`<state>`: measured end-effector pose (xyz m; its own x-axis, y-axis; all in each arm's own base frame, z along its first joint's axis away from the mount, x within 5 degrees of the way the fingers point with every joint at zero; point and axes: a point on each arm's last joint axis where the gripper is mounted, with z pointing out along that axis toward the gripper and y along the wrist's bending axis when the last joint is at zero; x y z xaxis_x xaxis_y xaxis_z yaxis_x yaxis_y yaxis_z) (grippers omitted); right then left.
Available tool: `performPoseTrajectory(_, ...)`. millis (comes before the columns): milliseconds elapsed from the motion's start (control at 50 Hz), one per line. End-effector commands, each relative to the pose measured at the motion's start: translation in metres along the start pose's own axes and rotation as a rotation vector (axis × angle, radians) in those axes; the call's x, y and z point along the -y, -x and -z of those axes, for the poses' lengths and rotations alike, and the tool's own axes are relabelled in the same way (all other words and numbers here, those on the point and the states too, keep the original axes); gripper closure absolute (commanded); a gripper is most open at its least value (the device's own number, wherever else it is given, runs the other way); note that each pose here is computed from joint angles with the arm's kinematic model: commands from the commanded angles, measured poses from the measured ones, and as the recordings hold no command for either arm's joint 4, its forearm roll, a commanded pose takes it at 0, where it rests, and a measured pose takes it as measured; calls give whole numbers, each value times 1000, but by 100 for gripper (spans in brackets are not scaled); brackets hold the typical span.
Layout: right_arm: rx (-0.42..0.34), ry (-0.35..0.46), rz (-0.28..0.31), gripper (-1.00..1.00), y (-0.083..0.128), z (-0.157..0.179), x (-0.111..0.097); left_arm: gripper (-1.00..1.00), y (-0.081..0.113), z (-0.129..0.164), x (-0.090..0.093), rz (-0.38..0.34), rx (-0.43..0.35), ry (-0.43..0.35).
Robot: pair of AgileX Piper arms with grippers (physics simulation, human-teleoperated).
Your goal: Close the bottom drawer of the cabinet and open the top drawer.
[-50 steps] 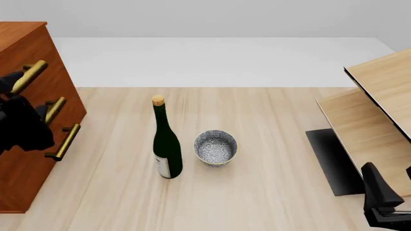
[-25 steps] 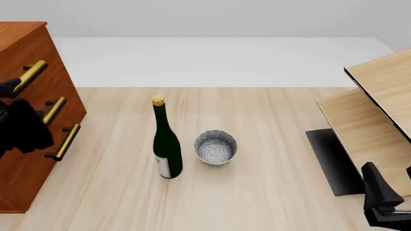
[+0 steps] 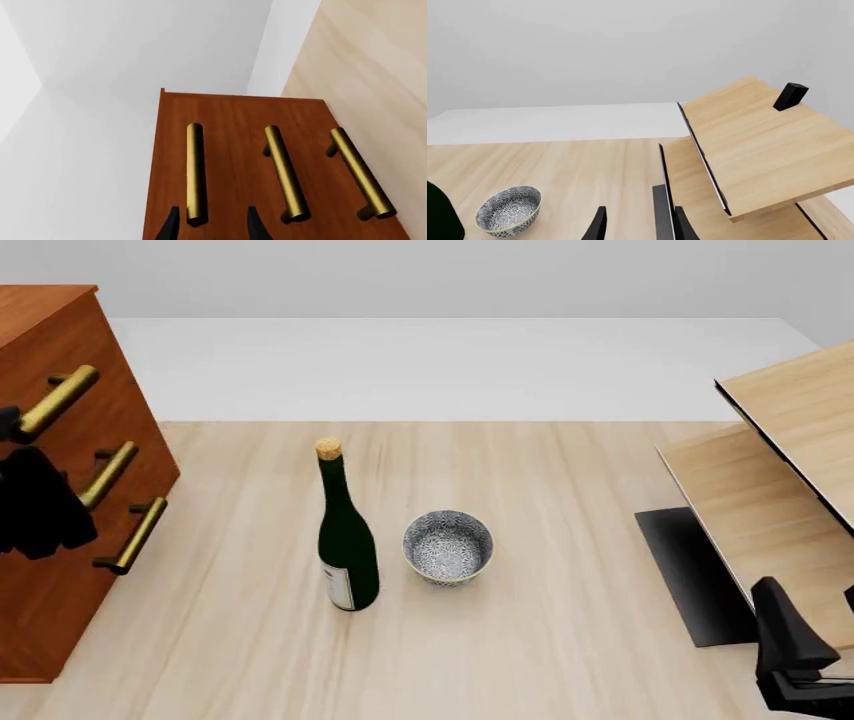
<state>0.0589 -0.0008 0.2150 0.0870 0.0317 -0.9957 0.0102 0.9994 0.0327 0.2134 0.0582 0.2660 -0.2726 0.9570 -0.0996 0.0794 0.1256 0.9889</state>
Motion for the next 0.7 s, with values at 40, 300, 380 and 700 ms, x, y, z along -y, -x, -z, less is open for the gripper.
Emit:
performPoseTrajectory(40,0,1,0,-100,0,0,0,-100,-6,0,-3,-3,-28,14)
performPoseTrajectory(300,2,0,3,-100,0,1,0,-100,-13,-6,-5,-14,-56,31)
performPoseTrajectory(380,2,1,4,-100,0,1,0,-100,-14,-9,-7,-16,-59,35)
performPoseTrajectory(700,3,-3,4,-100,0,0,0,-100,-17,-19,-13,-16,-69,52)
